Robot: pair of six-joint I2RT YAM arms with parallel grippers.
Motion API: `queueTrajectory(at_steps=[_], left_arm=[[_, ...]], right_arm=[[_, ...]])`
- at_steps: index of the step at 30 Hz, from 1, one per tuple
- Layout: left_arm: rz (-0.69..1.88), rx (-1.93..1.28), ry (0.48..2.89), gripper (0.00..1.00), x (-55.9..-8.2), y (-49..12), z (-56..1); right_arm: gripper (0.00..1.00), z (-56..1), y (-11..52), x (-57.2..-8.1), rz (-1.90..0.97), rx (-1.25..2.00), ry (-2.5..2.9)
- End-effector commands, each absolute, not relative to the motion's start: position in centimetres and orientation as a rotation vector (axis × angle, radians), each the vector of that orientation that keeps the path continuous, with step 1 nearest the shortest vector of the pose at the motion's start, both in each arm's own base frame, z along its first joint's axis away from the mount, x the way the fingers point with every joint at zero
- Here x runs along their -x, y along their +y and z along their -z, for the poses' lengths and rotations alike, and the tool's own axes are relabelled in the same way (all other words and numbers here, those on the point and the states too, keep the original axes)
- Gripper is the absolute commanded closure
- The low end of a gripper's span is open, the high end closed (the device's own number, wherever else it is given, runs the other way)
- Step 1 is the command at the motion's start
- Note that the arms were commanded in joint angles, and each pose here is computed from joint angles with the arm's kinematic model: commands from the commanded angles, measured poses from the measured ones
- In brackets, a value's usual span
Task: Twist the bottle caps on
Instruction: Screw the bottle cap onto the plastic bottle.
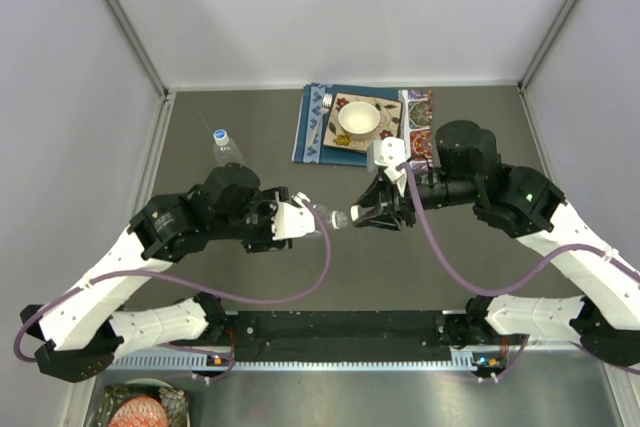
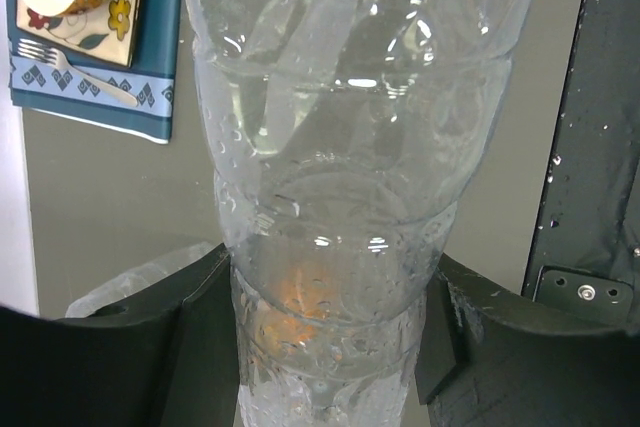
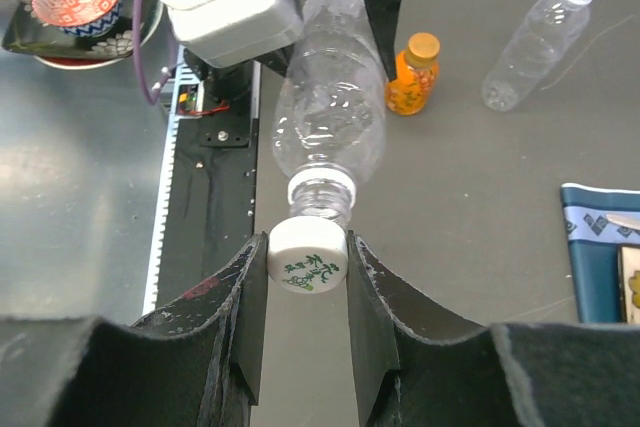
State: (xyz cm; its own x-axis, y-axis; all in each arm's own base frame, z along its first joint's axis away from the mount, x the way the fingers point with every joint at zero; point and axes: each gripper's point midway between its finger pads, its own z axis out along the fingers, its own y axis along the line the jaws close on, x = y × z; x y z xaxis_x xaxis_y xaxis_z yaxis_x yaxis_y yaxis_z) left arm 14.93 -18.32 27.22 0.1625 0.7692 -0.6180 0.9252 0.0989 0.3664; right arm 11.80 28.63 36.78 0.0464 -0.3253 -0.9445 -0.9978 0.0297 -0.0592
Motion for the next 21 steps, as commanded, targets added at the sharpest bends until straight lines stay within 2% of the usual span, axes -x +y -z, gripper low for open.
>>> queueTrajectory(at_steps=[1,21], left_arm=[[0.228,-1.65,1.607,0.42,-15.8,-18.5,-27.9],[0.284,-1.613,1.585,0.41,-15.9,-19.7,-30.1]], right_arm=[[0.88,-37.2,28.1,-10.2,-1.031,1.468,1.405],[0.89,-36.7,30.2,-12.7,-0.98,1.426,1.417]])
